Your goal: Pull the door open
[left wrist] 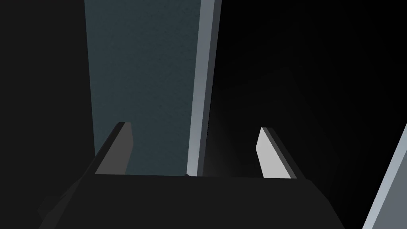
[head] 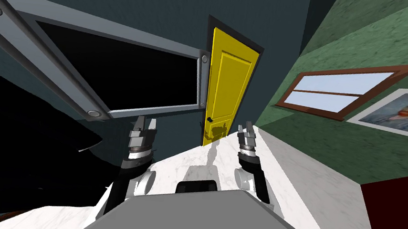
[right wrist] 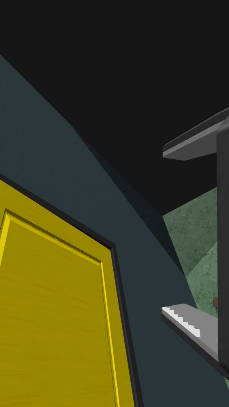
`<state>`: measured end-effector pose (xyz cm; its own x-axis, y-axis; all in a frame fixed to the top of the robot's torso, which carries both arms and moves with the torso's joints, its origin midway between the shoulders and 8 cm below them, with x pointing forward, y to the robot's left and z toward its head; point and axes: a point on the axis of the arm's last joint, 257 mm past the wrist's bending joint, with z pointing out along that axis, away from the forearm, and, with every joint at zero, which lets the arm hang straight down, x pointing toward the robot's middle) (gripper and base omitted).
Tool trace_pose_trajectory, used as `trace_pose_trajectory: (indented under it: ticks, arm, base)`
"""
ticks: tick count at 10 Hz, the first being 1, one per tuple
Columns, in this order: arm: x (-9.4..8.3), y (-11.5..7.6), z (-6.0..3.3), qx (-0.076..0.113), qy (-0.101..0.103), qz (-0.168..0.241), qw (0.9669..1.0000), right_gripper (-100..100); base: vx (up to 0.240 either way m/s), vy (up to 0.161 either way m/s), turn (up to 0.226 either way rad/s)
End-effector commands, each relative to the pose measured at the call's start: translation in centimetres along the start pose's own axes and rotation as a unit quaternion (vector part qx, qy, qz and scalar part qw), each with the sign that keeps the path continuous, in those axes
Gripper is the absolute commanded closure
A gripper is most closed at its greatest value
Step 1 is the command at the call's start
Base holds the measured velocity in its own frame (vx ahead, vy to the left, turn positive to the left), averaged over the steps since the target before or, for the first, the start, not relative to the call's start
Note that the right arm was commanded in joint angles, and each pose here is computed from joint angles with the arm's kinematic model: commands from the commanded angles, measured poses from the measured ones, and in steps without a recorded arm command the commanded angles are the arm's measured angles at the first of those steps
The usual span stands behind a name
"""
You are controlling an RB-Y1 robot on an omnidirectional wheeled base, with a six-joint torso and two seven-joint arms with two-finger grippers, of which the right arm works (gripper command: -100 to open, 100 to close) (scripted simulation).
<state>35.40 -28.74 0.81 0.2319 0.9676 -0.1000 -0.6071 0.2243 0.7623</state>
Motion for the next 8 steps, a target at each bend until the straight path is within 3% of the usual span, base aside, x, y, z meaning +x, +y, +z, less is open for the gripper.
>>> trace_pose_trajectory:
  ticks: [1, 8]
  arm:
    - [0.6, -1.3, -0.34, 0.008, 0.008, -0.021, 0.9997, -100]
    - [2.5, -6.4, -2.03, 0.04, 0.047, -0.108, 0.9923, -100]
  base:
    - [0.087, -0.005, 0.022]
    - [0.085, -0.002, 0.021]
